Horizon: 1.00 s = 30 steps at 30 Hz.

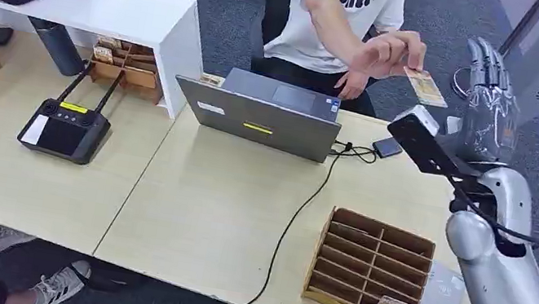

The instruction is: Pass the card to the sensor for recognition and then transmit it.

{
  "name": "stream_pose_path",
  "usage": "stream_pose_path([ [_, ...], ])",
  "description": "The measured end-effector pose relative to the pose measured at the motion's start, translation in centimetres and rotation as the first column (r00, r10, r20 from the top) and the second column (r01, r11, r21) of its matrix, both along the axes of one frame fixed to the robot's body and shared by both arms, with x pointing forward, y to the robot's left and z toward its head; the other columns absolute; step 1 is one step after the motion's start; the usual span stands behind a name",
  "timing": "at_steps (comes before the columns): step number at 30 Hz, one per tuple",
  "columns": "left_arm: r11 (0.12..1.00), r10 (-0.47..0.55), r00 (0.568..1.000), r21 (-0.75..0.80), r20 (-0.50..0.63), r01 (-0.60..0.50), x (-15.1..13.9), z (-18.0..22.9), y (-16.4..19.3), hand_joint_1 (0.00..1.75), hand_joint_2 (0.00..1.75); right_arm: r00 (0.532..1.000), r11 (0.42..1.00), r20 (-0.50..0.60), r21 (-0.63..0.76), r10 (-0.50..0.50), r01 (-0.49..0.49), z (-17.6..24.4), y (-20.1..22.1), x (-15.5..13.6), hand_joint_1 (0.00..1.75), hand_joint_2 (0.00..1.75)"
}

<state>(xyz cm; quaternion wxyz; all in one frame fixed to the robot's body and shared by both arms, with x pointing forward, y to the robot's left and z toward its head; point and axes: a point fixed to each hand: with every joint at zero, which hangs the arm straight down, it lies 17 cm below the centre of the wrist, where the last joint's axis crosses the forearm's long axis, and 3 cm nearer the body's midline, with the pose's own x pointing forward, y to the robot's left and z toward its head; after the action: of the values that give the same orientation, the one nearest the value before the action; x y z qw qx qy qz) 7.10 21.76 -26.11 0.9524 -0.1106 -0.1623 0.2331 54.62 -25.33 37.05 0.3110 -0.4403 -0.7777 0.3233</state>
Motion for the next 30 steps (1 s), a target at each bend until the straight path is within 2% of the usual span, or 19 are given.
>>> stream_pose_path([
  [7, 1.0, -0.014, 1.0, 0.005, -0.004, 0.014, 0.2, -0.1, 0.1, 0.0, 1.75, 0.998, 0.996, -0.057, 0.088, -0.017, 0.022, -0.6, 1.2, 2.0, 0.0, 1.75],
  [8, 1.0, -0.013, 1.0, 0.005, -0.005, 0.013, 0.2, -0.1, 0.2, 0.0, 1.75, 0.998, 0.995, -0.062, 0.096, -0.015, 0.021, -0.7, 1.2, 2.0, 0.09, 1.75],
  [9, 1.0, -0.011, 1.0, 0.006, -0.006, 0.011, 0.2, -0.1, 0.2, 0.0, 1.75, 0.998, 0.994, -0.068, 0.107, -0.01, 0.018, -0.8, 1.3, 2.1, 0.23, 1.75],
  [10, 1.0, -0.008, 1.0, 0.009, -0.008, 0.008, 0.2, -0.1, 0.3, 0.0, 1.75, 0.997, 0.993, -0.072, 0.118, -0.006, 0.014, -0.9, 1.3, 2.2, 0.56, 1.75],
  [11, 1.0, -0.007, 1.0, 0.01, -0.008, 0.007, 0.2, -0.1, 0.3, 0.0, 1.75, 0.997, 0.992, -0.074, 0.126, -0.001, 0.011, -1.0, 1.4, 2.2, 1.17, 1.75],
  [12, 1.0, -0.005, 1.0, 0.011, -0.008, 0.006, 0.2, -0.1, 0.3, 0.0, 1.75, 0.997, 0.991, -0.077, 0.133, 0.001, 0.009, -1.1, 1.3, 2.2, 1.47, 1.75],
  [14, 1.0, -0.006, 1.0, 0.012, -0.009, 0.006, 0.2, -0.1, 0.3, 0.0, 1.75, 0.997, 0.99, -0.08, 0.142, 0.004, 0.007, -1.2, 1.4, 2.2, 1.61, 1.75],
  [16, 1.0, -0.005, 1.0, 0.013, -0.009, 0.005, 0.2, -0.1, 0.3, 0.0, 1.75, 0.997, 0.989, -0.082, 0.146, 0.009, 0.003, -1.5, 1.3, 2.2, 1.71, 1.75],
  [19, 1.0, -0.004, 1.0, 0.014, -0.01, 0.004, 0.2, -0.1, 0.4, 0.0, 1.75, 0.996, 0.988, -0.089, 0.155, 0.014, 0.0, -2.0, 1.3, 2.1, 1.75, 1.75],
  [30, 1.0, -0.01, 1.0, 0.018, -0.011, 0.01, 0.1, -0.2, 0.4, 0.0, 1.75, 0.997, 0.984, -0.081, 0.176, 0.012, 0.003, -2.4, 0.7, 1.9, 1.75, 1.75],
])
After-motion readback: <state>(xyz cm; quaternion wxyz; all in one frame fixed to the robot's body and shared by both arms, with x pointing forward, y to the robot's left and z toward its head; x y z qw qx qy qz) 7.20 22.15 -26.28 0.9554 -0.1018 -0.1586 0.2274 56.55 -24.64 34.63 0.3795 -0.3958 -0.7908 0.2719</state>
